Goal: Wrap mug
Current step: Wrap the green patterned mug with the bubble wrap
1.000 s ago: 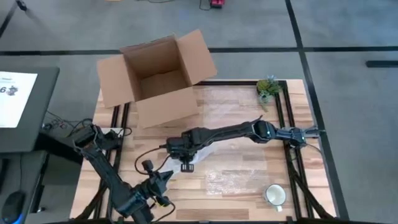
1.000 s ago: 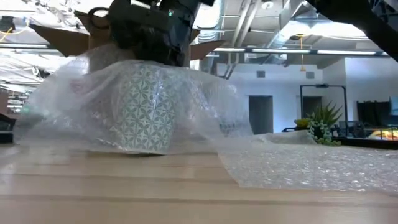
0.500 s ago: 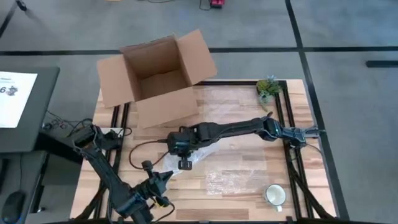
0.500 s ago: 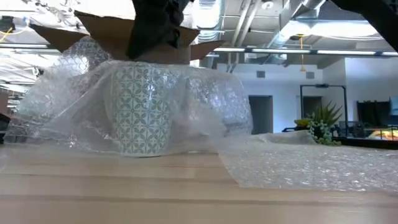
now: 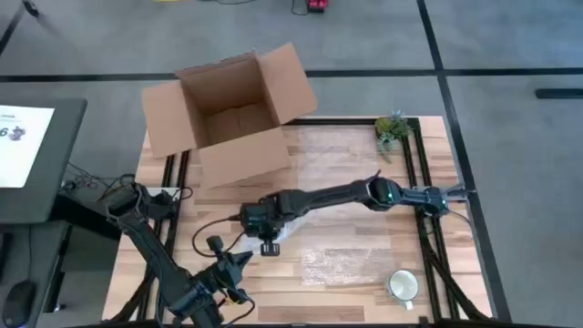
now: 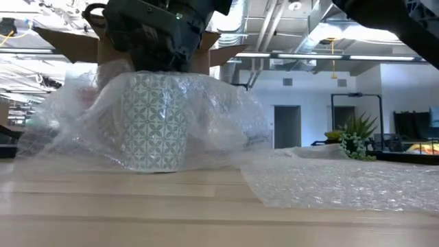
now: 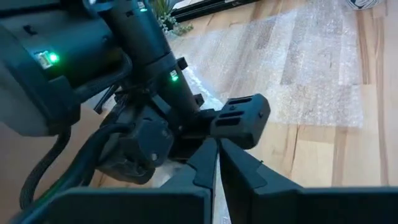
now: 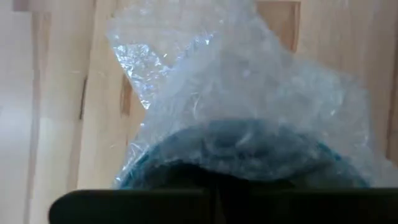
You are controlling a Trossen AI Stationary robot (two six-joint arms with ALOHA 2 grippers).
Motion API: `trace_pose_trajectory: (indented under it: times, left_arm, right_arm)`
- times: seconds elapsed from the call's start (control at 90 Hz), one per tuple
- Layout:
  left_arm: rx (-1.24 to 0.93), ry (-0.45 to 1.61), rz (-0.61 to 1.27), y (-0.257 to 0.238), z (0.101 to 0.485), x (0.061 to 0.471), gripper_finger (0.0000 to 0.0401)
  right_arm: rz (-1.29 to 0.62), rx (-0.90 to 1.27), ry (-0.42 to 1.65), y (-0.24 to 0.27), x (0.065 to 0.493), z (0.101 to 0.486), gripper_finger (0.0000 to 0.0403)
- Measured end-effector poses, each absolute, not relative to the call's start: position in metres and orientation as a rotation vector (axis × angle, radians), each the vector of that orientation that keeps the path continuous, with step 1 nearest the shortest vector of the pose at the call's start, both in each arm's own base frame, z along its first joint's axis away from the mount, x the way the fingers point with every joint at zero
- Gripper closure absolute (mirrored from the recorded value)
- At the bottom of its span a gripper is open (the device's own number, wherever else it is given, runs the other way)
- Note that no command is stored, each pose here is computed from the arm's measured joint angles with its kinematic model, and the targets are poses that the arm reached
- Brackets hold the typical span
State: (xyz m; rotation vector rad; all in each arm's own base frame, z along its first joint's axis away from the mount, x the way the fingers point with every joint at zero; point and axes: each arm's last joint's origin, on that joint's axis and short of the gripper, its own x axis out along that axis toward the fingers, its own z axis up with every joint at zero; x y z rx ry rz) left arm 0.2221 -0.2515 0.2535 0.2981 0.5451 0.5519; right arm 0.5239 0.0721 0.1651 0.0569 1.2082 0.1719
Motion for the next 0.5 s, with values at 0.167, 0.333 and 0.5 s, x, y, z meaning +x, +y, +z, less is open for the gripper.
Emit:
trace_pose_trajectory:
  times: [0.167, 0.333, 0.5]
  left_arm:
    - [0.299, 0.546, 0.552, -0.251, 0.253, 0.222, 0.0401]
    - [0.300, 0.546, 0.552, -0.251, 0.253, 0.222, 0.0401]
    - [0.301, 0.544, 0.547, -0.253, 0.253, 0.221, 0.0401]
  right_arm:
    - [0.173, 0.057, 1.202, 0.072, 0.521, 0.175, 0.0403]
    - [0.166, 0.054, 1.172, 0.074, 0.513, 0.202, 0.0403]
    - [0.167, 0.052, 1.115, 0.073, 0.505, 0.235, 0.0403]
